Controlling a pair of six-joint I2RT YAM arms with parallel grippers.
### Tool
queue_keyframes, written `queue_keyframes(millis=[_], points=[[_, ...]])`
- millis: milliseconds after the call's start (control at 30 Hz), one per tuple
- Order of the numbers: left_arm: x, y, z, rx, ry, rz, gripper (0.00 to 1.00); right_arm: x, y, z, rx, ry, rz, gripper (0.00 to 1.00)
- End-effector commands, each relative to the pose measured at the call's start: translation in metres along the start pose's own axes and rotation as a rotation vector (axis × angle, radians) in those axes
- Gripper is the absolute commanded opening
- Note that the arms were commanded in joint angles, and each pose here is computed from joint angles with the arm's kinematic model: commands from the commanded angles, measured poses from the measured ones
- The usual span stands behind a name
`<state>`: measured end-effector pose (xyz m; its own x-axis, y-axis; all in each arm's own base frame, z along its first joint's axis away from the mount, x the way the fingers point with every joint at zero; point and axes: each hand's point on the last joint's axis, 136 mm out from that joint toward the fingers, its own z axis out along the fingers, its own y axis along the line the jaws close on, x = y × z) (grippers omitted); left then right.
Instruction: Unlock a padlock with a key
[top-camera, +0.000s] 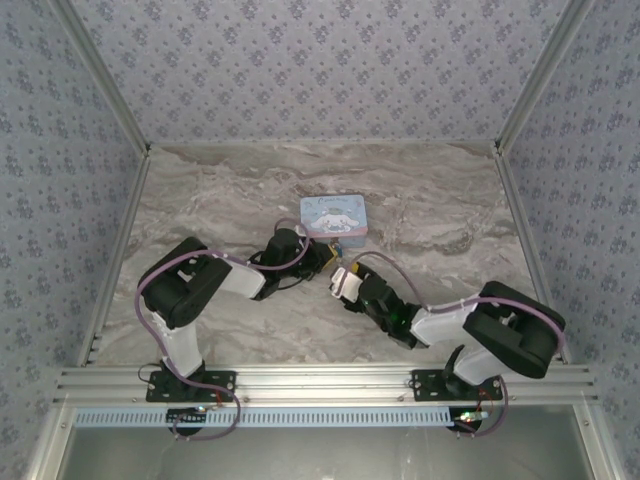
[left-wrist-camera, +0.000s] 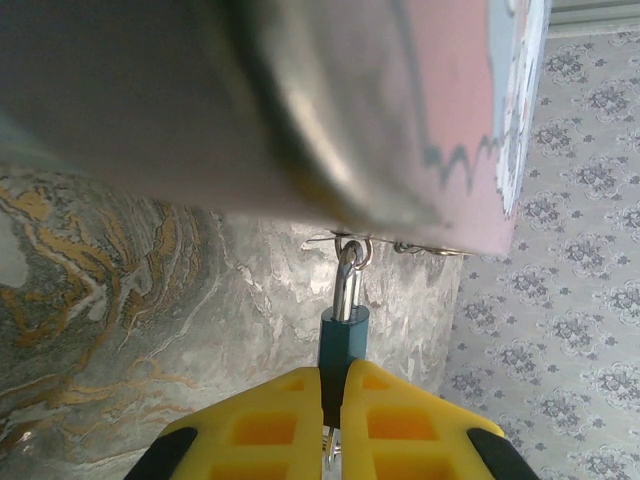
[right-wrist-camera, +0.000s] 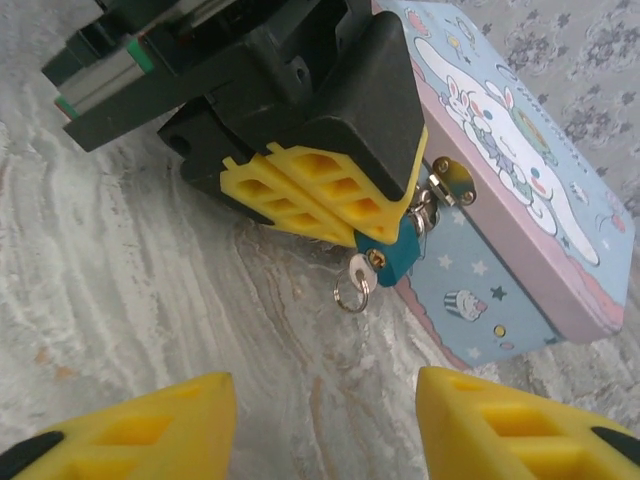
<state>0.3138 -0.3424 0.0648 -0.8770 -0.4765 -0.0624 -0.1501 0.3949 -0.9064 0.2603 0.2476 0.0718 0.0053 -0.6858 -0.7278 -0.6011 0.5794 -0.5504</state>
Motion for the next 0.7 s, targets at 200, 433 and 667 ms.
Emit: queue_keyframes(millis=[200,433,667], points=[[0.0,-0.03,-0.003,0.065,0.011,0.016,0.08,-0.015,-0.019,0.021,0.112,-0.038,0.039,0.43],[0.0,-0.032,-0.004,0.069,0.014,0.017,0.08,-0.015,-0.021,0.029,0.122,-0.031,0.051,0.35],[0.001,-0.031,-0.003,0.068,0.016,0.017,0.08,-0.012,-0.024,0.034,0.124,-0.021,0.059,0.29]])
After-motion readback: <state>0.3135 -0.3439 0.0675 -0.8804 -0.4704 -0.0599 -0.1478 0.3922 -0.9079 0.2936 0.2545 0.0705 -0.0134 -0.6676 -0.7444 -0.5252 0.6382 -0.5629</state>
